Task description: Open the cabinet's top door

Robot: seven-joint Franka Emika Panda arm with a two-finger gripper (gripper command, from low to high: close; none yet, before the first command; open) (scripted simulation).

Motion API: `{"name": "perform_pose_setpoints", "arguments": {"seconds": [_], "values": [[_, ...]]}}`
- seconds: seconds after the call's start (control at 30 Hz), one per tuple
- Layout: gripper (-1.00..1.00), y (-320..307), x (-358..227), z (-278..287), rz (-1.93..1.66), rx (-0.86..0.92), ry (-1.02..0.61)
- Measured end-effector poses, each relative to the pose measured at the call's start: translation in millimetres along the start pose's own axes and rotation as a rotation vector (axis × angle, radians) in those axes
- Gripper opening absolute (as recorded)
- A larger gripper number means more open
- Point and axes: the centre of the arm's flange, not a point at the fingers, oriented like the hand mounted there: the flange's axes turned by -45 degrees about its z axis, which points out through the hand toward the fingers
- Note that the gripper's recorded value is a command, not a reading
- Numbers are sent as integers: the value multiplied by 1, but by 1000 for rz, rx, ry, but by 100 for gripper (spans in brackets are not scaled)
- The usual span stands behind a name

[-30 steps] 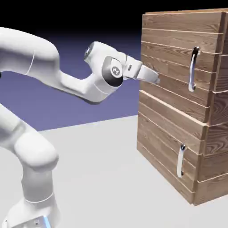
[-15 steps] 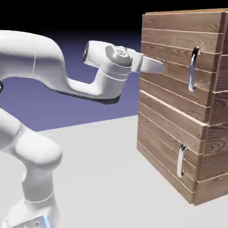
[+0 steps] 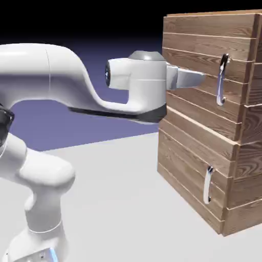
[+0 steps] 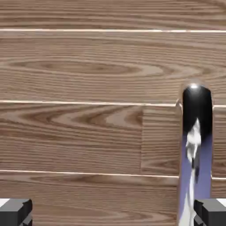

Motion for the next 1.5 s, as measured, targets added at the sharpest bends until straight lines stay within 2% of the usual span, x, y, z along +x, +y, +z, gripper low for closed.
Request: {"name": "perform_pose_setpoints", "arguments": {"seconds": [0.3, 0.47, 0.5, 1.17, 1.5], "values": [[0, 44, -17, 16, 14, -5, 58], [0, 45, -14, 62, 15, -5, 57], [-100, 45, -14, 66, 14, -5, 58], [-100, -1, -18, -29, 19, -235, 56], [-100, -45, -21, -89, 24, -399, 54]]}}
